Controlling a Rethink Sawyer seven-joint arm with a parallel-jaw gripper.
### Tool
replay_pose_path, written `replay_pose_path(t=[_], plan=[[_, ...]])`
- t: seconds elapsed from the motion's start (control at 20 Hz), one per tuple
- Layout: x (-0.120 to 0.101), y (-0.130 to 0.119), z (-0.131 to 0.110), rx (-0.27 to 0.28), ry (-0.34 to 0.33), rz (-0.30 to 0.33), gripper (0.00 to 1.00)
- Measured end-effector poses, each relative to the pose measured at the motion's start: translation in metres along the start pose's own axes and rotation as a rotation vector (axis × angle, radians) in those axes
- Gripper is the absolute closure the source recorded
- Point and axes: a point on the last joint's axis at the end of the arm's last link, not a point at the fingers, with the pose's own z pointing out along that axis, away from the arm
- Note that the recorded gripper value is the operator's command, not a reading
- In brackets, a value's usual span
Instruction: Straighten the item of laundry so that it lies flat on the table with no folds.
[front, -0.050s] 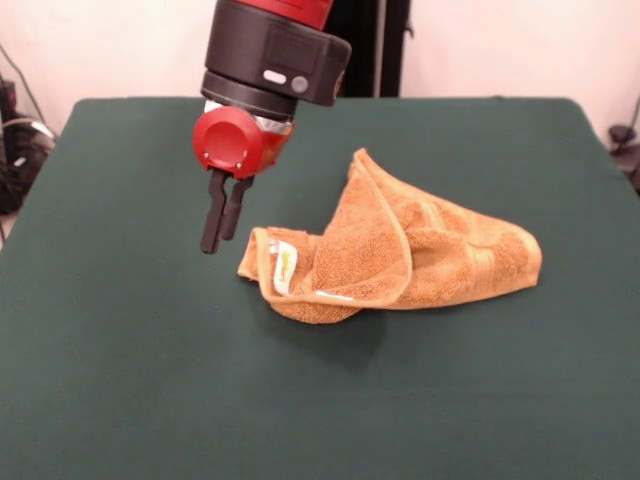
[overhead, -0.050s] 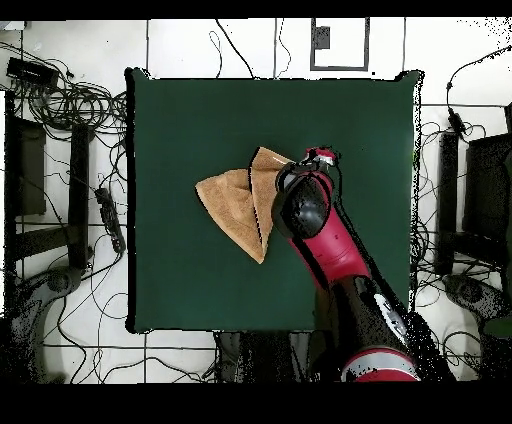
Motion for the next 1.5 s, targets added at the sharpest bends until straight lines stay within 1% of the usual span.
replay_pose_path(t=[0.5,0.95,1.2,1.5], plan=[[-0.002,-0.002,0.0,-0.003,0.001,-0.019,0.0],[-0.001,-0.001,-0.001,-0.006,0.002,-0.02,0.0],[0.005,0.003,-0.006,-0.016,0.006,-0.029,0.0],[0.009,0.008,-0.019,-0.026,0.0,-0.049,0.0]])
